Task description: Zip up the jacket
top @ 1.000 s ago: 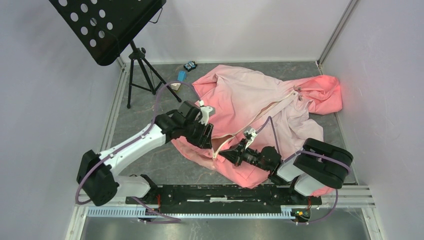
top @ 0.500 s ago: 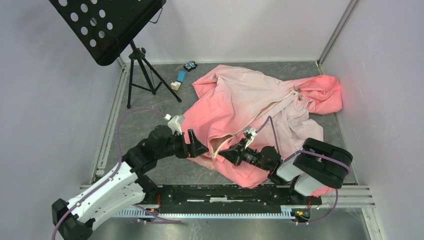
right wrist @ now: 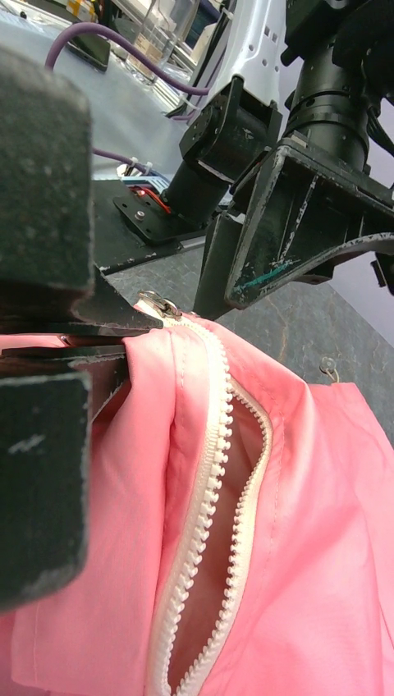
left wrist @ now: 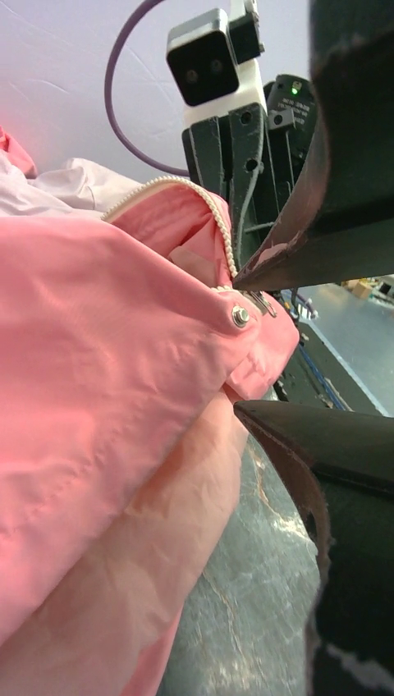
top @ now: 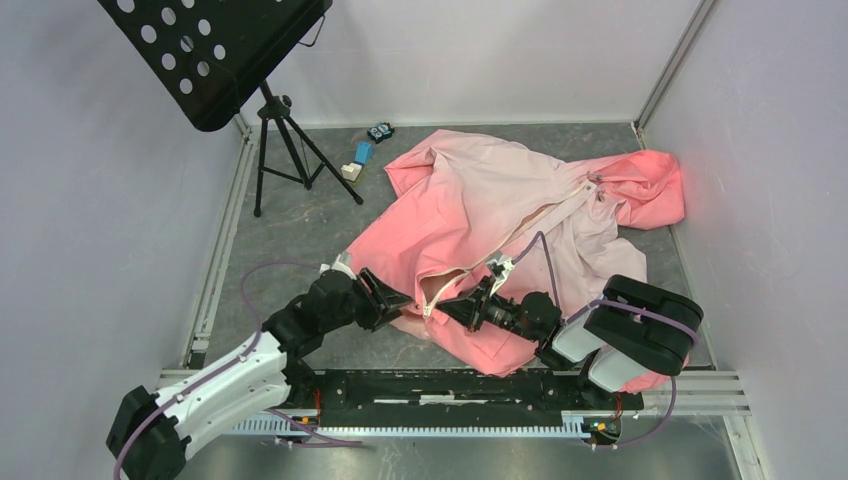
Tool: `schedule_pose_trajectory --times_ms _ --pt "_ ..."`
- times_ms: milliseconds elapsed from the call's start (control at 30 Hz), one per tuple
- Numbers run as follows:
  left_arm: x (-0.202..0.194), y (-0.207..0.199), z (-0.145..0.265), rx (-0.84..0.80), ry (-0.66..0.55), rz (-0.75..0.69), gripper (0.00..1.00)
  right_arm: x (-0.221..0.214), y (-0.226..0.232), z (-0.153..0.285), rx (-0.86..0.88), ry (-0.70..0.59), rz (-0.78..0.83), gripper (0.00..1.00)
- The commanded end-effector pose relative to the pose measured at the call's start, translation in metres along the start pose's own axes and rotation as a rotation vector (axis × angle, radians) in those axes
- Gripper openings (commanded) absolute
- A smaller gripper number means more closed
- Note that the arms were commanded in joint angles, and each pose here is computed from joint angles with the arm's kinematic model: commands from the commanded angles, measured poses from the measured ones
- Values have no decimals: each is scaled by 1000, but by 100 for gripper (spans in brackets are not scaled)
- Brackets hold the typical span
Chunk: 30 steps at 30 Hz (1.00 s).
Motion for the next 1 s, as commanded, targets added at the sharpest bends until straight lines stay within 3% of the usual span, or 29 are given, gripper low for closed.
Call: schedule_pose_trajectory --times_ms 0,200,567,700,967 --pt "8 -22 -5 -76 -11 104 58 22 15 -6 63 -91 16 0" --pt "-3 -12 -10 -14 51 160 52 22 16 -6 68 -92 21 0" --pt "-5 -22 -11 -141 52 141 52 22 16 -7 71 -93 11 0" --pt "-8 -23 -13 -151 69 141 43 22 16 -8 72 -93 12 0" --pt "-12 -27 -20 -195 101 152 42 23 17 -7 75 -98 10 1"
Point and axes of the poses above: each gripper's point midway between its finger pads, its own z axis back along the fingers, its own y axis along the line the jaws close on, x = y × z, the point moved 2 cm from there along z, back along the fingers, and after that the axes turned 12 degrees about -z, right-handed, at the moved point
